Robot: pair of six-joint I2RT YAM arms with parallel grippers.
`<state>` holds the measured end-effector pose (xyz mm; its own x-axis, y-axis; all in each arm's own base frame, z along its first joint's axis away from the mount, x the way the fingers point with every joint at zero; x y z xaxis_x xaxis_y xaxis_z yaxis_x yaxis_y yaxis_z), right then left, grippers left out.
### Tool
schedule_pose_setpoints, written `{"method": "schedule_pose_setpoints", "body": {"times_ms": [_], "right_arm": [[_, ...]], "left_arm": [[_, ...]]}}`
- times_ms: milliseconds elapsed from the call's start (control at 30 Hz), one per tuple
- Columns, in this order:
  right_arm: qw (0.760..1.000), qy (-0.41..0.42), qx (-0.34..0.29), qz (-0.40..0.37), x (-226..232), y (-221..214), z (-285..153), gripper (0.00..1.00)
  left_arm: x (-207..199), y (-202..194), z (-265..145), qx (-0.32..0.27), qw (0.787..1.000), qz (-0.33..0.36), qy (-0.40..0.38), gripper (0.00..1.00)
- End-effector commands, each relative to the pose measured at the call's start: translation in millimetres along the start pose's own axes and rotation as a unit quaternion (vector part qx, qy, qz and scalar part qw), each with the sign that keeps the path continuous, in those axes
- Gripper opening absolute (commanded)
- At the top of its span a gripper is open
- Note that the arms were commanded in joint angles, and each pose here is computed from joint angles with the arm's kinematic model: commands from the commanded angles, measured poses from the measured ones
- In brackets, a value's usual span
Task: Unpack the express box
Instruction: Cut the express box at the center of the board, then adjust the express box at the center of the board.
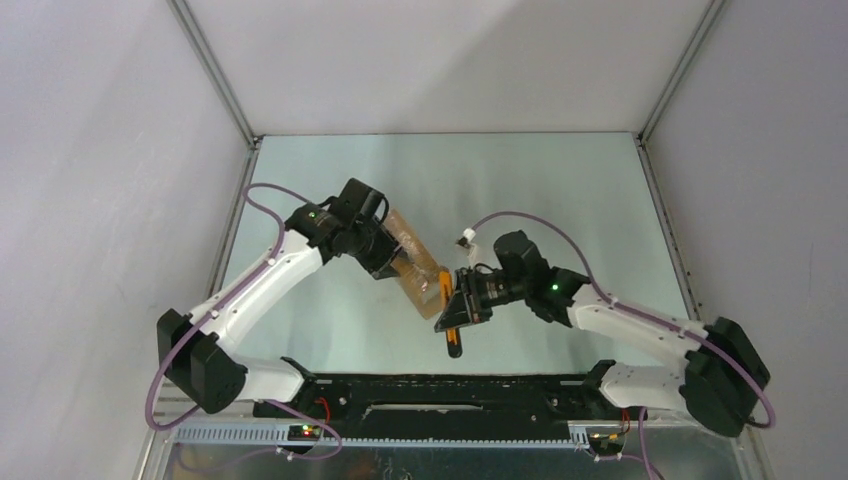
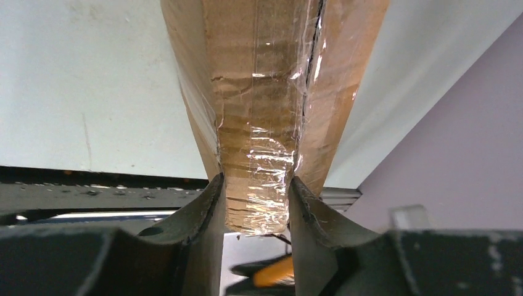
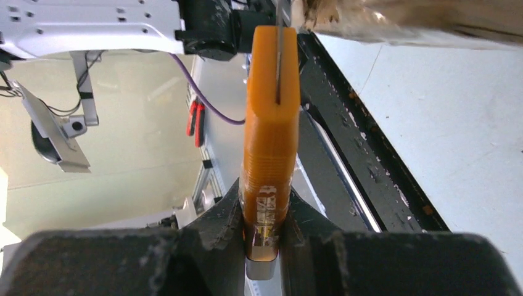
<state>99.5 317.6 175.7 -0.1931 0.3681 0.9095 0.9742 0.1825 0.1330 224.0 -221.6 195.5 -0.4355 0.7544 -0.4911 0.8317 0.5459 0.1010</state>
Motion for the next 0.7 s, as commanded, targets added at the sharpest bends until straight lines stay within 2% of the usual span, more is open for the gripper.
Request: {"method": "schedule_pose_setpoints", "body": {"times_ms": [0,167,200,267,400,500,533,667], "right_arm": [[0.999,0.018,-0.033,-0.033,26.7,6.8,-24.0,0.00],[0.993,-0.064,-0.094,-0.039,2.8,26.2,-41.8,0.00],[0.991,-0.078,-0.104,-0.041,-1.9,32.6,-44.5,0.00],[0.985,-0.111,-0.127,-0.046,-12.1,46.4,-46.9,0.00],[0.976,-0.156,-0.143,-0.049,-32.6,65.5,-40.0,0.00],[0.971,-0.183,-0.145,-0.043,-51.8,75.5,-31.2,0.00],[0.971,-0.188,-0.144,-0.040,-57.8,78.3,-27.5,0.00],[0.969,-0.199,-0.142,-0.038,-73.3,89.3,-14.6,0.00]], "left_arm": [[-1.9,18.4,-17.1,-0.014,0.997,0.076,0.000,0.00],[-13.6,22.5,-22.2,-0.001,0.989,0.149,-0.011,0.00],[-17.4,21.8,-22.9,0.005,0.986,0.165,-0.017,0.03],[-22.1,22.6,-24.5,0.010,0.980,0.200,-0.019,0.12],[-16.2,38.7,-31.4,-0.021,0.974,0.222,0.022,0.46],[-19.0,52.6,-39.0,-0.054,0.974,0.221,0.025,0.65],[-20.7,56.3,-41.2,-0.060,0.974,0.219,0.024,0.69],[-21.3,71.2,-46.7,-0.087,0.974,0.208,0.036,0.73]]}}
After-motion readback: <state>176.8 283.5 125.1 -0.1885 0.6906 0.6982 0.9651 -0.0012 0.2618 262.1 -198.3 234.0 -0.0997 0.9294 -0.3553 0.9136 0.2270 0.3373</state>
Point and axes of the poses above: each gripper's point midway between its finger pads, its own z axis out along the fingers, its own x axis along the line the jaws close on, y = z × x, the point moved 1 cm from there along -z, back along the fingers, and after that the axes turned 8 degrees about z, right-handed, at the moved point
